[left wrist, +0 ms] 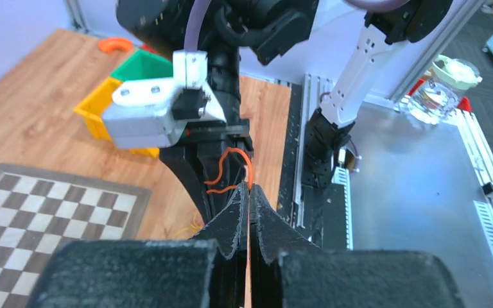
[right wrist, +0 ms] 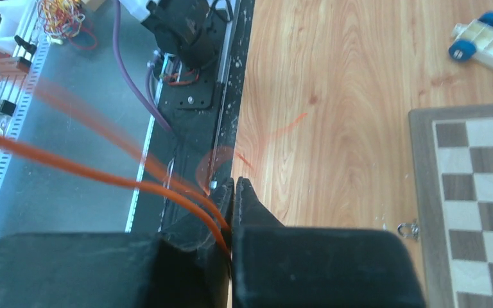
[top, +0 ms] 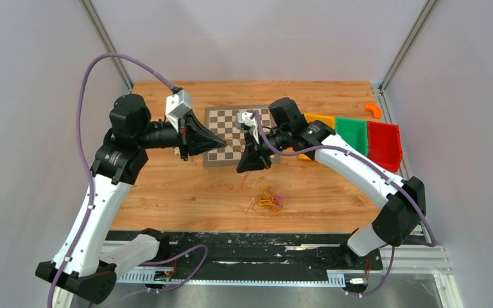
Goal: Untangle the cables
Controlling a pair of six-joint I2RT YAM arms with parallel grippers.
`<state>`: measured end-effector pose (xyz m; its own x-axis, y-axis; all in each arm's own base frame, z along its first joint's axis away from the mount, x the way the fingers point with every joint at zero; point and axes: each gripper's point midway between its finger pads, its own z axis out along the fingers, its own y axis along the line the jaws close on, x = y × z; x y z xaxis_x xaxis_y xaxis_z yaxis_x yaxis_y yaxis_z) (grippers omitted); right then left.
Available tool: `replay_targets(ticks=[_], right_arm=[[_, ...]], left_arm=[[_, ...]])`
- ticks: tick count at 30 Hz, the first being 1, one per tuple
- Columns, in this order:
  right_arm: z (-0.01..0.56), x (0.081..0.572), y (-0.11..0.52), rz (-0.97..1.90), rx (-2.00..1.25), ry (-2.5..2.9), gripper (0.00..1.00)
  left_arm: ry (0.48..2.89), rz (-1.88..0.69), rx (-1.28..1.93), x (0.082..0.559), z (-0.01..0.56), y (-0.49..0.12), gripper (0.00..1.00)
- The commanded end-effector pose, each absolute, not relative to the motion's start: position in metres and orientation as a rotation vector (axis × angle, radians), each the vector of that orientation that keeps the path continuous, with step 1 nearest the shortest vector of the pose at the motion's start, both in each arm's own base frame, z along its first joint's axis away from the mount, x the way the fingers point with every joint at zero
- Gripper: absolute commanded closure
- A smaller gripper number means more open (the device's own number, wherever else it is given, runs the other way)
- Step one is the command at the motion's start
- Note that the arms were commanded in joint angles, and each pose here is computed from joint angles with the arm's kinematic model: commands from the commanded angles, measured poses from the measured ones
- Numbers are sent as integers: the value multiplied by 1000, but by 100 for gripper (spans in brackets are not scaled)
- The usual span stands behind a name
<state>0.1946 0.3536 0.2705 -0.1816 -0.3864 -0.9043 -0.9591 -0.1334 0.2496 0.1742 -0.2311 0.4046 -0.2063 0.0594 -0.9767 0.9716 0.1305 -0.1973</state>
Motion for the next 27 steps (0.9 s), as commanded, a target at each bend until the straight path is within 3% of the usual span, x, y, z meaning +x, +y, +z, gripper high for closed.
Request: replay_targets(ticks=[1, 9, 14, 18, 27], right_arm=[[285, 195, 338, 1281, -1458, 1533, 100], [325, 236, 287, 1236, -1195, 1550, 100], [365, 250, 265, 1267, -1097, 1504, 100], [394, 247, 263, 1357, -1047, 1486, 100], [409, 262, 263, 1448, -925, 1495, 100]], left_arm=[[1353, -1135, 1012, 172, 432, -224, 100], [1457, -1056, 807, 206, 405, -207, 100], [1740, -976, 688, 239, 325, -198, 100], [1880, -1113, 742, 228, 278, -218, 100], [1885, -1325, 1029, 187, 273, -294, 100]])
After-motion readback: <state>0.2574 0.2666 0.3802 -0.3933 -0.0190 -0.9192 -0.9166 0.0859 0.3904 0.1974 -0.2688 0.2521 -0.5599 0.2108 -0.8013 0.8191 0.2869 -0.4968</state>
